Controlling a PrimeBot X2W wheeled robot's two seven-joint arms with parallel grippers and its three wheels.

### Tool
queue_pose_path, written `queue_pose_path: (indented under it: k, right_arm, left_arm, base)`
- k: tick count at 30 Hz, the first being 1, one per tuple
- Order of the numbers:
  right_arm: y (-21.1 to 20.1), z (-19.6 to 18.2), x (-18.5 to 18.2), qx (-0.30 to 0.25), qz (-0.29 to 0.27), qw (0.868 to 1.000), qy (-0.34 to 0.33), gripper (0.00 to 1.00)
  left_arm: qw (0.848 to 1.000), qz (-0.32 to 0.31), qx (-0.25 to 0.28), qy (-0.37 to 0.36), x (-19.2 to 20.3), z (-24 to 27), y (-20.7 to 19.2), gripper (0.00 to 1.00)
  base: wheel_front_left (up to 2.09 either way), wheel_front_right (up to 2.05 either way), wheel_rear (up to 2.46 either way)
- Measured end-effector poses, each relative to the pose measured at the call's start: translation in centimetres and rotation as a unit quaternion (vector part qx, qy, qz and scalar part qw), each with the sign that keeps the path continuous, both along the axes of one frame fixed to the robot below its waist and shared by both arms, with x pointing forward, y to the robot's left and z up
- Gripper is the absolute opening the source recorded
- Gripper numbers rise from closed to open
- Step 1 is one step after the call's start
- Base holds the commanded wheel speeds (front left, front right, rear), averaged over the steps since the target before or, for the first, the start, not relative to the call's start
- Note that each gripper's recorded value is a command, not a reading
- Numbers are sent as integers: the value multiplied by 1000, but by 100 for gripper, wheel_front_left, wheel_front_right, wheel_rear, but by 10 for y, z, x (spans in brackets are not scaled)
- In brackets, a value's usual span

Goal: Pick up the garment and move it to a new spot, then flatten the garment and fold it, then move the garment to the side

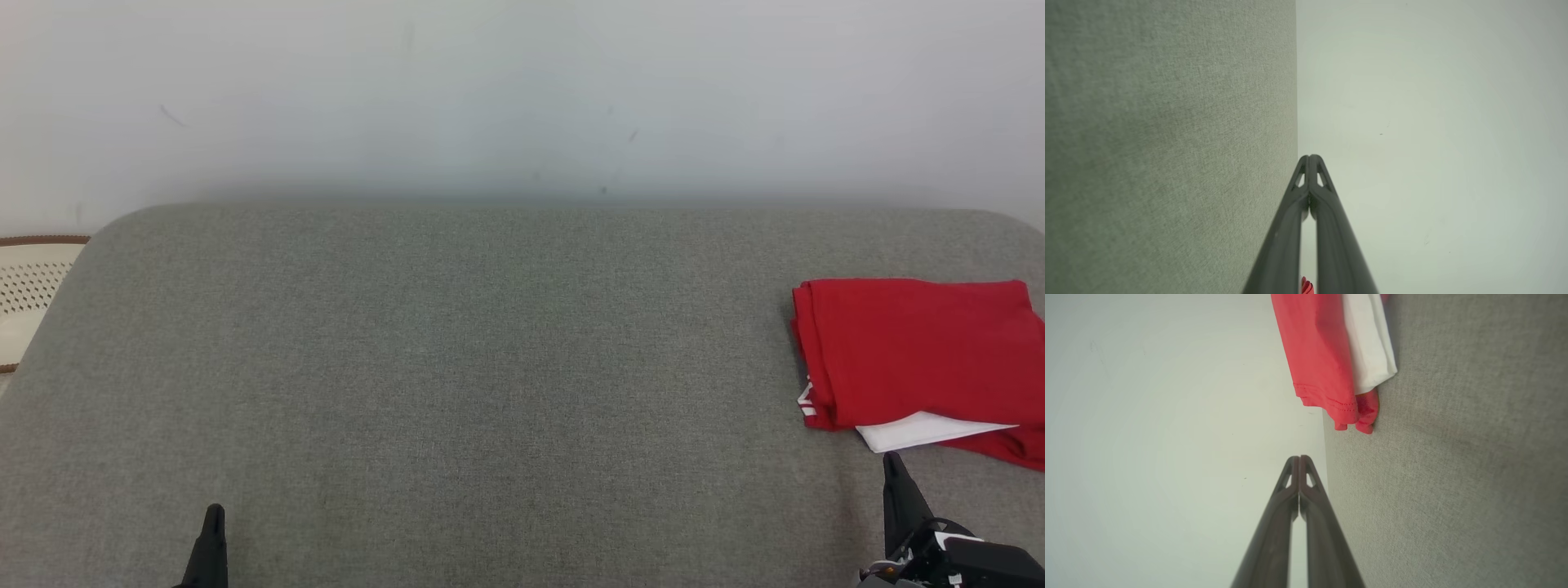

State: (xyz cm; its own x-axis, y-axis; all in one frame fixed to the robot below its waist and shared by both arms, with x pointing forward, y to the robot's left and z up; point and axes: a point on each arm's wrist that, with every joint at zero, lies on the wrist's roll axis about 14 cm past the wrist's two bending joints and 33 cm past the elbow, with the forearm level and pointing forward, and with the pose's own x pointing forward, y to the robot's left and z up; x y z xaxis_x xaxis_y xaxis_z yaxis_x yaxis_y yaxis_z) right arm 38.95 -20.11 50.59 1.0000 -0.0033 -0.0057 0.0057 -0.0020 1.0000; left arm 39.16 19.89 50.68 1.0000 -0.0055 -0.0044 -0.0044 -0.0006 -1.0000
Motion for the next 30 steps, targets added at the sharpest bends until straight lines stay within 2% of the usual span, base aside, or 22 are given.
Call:
queue_pose_path:
  k: [30]
  right_arm:
    - [0,0,0,0,0,1000,0,0]
  left_arm:
    - [1000,0,0,0,0,0,0,0]
  base:
    - [0,0,0]
